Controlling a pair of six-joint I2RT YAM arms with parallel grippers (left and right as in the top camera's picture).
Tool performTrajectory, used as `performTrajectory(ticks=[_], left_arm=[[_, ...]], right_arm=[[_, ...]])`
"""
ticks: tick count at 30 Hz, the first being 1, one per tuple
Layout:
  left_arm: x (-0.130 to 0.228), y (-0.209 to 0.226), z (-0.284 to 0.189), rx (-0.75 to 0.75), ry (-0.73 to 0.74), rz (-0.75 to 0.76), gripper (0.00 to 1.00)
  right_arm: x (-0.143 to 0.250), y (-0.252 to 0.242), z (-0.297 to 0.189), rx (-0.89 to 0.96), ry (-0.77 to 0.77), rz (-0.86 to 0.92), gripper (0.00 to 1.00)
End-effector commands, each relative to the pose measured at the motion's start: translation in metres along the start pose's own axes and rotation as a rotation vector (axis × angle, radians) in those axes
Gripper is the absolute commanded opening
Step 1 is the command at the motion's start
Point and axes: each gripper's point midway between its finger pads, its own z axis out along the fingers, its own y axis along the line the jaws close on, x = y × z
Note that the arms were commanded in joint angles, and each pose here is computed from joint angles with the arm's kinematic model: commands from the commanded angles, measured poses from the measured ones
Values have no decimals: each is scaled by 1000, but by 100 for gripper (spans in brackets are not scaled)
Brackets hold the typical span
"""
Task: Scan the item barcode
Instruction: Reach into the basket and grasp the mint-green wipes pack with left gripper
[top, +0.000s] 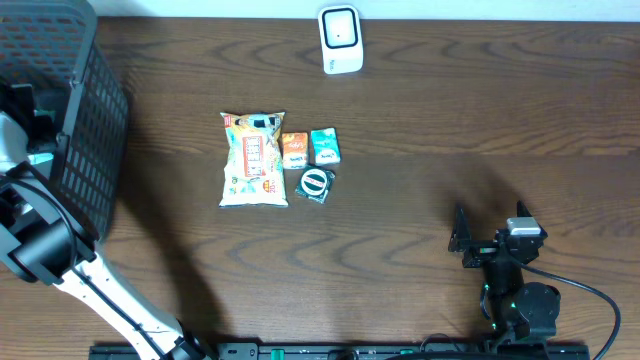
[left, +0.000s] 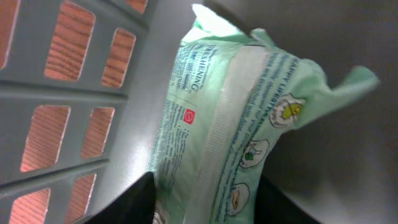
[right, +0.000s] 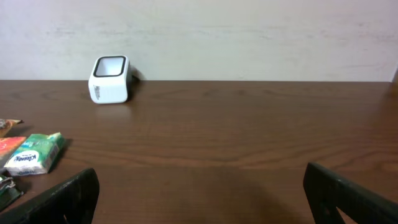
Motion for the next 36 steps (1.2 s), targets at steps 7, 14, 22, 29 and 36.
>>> performTrajectory(ticks=[7, 14, 22, 29, 36], left_arm=[[8, -2, -7, 20, 16, -205, 7], [-65, -10, -113, 233, -274, -451, 7], [-124, -14, -299, 560, -616, -777, 7], [-113, -65, -421, 786, -691, -743, 7], [-78, -216, -471, 957, -558, -347, 7]], right_arm=[[0, 2, 0, -9, 0, 10, 99], [0, 2, 0, -9, -1, 10, 99], [0, 2, 0, -9, -1, 10, 99], [0, 2, 0, -9, 0, 10, 99], [0, 2, 0, -9, 0, 10, 99]])
